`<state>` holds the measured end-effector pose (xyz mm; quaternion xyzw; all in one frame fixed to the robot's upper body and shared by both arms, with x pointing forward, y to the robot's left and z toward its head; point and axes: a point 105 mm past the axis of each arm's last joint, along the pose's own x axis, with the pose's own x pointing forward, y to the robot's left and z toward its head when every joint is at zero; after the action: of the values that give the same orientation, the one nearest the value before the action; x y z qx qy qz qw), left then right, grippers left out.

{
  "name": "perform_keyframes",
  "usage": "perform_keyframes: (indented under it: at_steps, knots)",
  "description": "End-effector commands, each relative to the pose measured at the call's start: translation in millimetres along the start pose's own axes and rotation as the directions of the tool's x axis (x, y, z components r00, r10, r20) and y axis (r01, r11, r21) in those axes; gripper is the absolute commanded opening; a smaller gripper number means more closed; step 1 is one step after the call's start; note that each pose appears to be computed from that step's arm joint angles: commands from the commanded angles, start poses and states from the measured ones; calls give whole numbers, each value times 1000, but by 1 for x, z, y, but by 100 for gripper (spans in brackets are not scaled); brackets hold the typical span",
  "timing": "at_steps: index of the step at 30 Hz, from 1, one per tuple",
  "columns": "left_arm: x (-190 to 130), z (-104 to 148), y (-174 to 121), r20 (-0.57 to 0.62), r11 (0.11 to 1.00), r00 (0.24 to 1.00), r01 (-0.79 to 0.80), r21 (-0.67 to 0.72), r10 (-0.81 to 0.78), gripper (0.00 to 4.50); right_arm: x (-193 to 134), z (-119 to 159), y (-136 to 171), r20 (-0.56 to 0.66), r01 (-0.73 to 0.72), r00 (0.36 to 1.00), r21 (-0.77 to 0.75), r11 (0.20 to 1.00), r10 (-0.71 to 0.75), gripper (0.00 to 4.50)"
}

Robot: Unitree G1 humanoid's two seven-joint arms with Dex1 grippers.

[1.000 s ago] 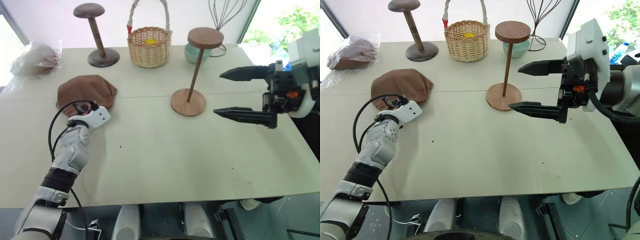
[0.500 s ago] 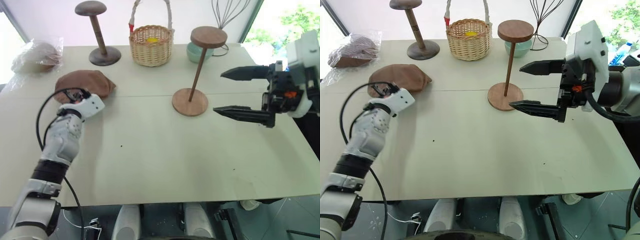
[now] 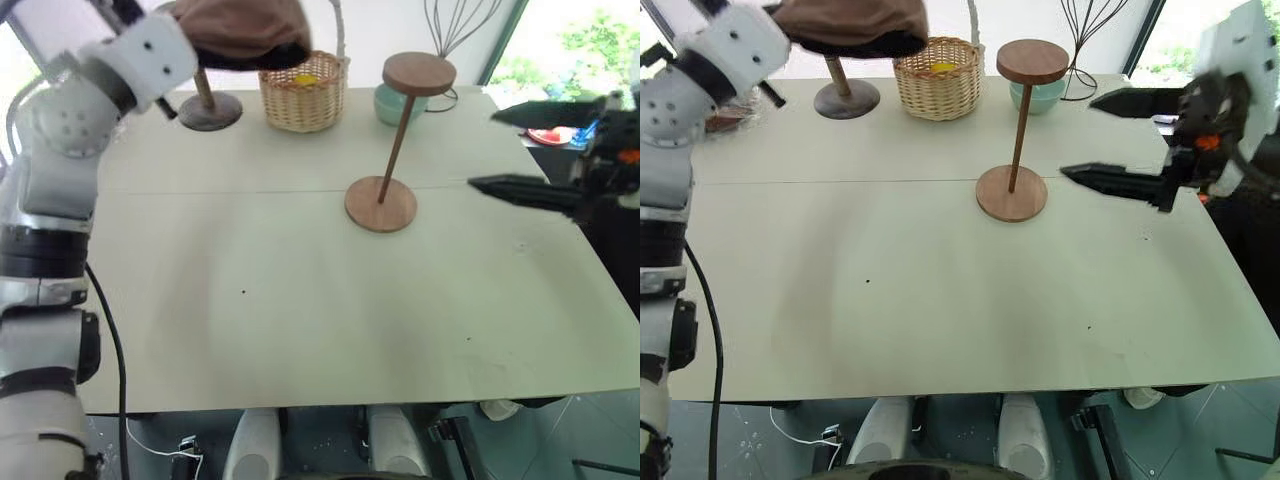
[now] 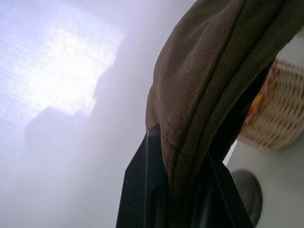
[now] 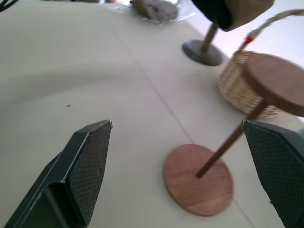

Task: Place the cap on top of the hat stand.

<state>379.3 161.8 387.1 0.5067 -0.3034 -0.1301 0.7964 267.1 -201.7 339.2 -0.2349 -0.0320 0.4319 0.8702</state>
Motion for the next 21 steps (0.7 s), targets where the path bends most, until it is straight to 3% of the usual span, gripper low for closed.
perform_keyframes:
  at_steps: [1,8,12,16,21]
  knots:
    - [15,58,17,212,999,976,-42,-28,47,4,-20,19,-17,36,113,993,-78,991,-110,450]
    - [54,112,-16,408,998,913,13,-62,14,4,-30,30,-20,65,159,986,-76,984,-154,450]
    - [68,128,-41,472,997,881,60,-48,-31,4,-34,33,-17,72,178,982,-68,982,-173,450]
    - [79,120,-66,427,994,899,71,88,-102,4,-37,34,-11,73,194,979,-60,979,-190,450]
    - [63,116,-84,468,980,870,79,182,-157,4,-43,35,-8,74,228,972,-43,973,-224,450]
